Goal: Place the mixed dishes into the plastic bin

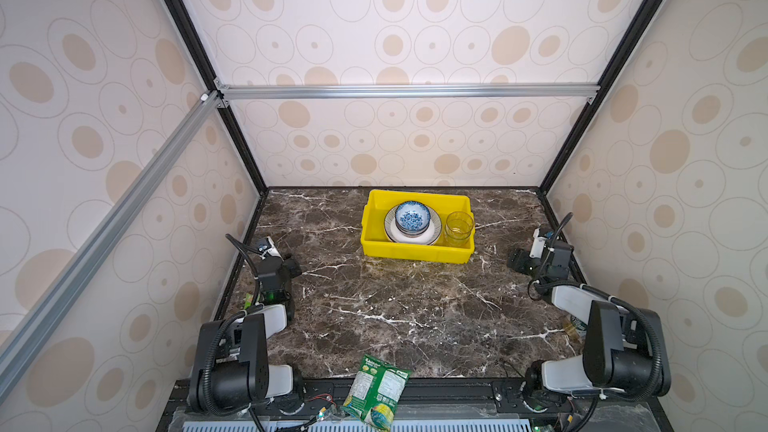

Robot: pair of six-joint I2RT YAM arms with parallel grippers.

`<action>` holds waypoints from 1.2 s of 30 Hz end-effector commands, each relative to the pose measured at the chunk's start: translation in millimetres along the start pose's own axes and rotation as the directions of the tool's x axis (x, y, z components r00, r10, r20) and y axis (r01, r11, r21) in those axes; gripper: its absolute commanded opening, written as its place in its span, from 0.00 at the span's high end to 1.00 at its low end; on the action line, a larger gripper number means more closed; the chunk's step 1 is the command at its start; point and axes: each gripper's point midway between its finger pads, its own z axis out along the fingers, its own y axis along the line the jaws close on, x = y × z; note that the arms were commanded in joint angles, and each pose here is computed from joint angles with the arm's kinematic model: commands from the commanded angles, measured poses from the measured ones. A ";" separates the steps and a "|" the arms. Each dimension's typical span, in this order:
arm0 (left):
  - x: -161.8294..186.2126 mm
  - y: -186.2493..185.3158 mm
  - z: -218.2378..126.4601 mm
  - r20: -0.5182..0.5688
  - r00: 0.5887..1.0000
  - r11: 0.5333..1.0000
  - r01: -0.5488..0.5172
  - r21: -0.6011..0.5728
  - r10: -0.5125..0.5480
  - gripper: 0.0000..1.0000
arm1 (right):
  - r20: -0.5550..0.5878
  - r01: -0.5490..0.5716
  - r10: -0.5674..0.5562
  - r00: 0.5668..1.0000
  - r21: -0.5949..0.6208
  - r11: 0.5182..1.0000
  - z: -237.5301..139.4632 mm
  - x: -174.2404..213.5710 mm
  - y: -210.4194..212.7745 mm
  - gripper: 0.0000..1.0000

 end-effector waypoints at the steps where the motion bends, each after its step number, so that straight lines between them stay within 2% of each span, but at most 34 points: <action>1: -14.4 -9.2 -0.8 0.083 0.996 0.998 -0.022 0.062 0.017 0.48 | 0.103 0.000 0.006 0.995 -0.056 0.998 3.1 -14.0 7.7 0.20; 11: -18.8 -21.4 -2.3 0.151 0.986 0.987 -0.090 0.130 0.070 0.46 | 0.131 0.048 -0.032 0.991 -0.119 0.992 3.4 -13.1 20.1 0.19; 15: -19.7 -30.9 -6.5 0.193 0.979 0.976 -0.103 0.190 0.066 0.42 | 0.151 0.089 -0.068 0.986 -0.140 0.986 0.4 -11.6 28.5 0.18; 18: -19.5 -36.2 -11.4 0.210 0.975 0.968 -0.124 0.217 0.077 0.32 | 0.164 0.162 -0.138 0.977 -0.143 0.976 -0.1 -8.0 41.7 0.13; 19: -19.3 -38.4 -14.4 0.220 0.972 0.964 -0.133 0.230 0.081 0.02 | 0.172 0.195 -0.169 0.971 -0.147 0.970 -0.1 -6.3 47.2 0.12; 20: -19.4 -42.0 -18.4 0.234 0.968 0.958 -0.148 0.244 0.090 0.01 | 0.181 0.232 -0.205 0.962 -0.144 0.962 0.2 -3.9 54.0 0.12; 23: -20.1 -46.2 -30.1 0.276 0.956 0.950 -0.172 0.261 0.097 0.01 | 0.216 0.291 -0.262 0.941 -0.114 0.950 2.0 3.9 61.2 0.10; 36: -12.6 -64.5 -42.3 0.322 0.934 0.914 -0.259 0.313 0.155 0.01 | 0.190 0.296 -0.278 0.942 -0.078 0.952 9.2 10.0 58.1 0.05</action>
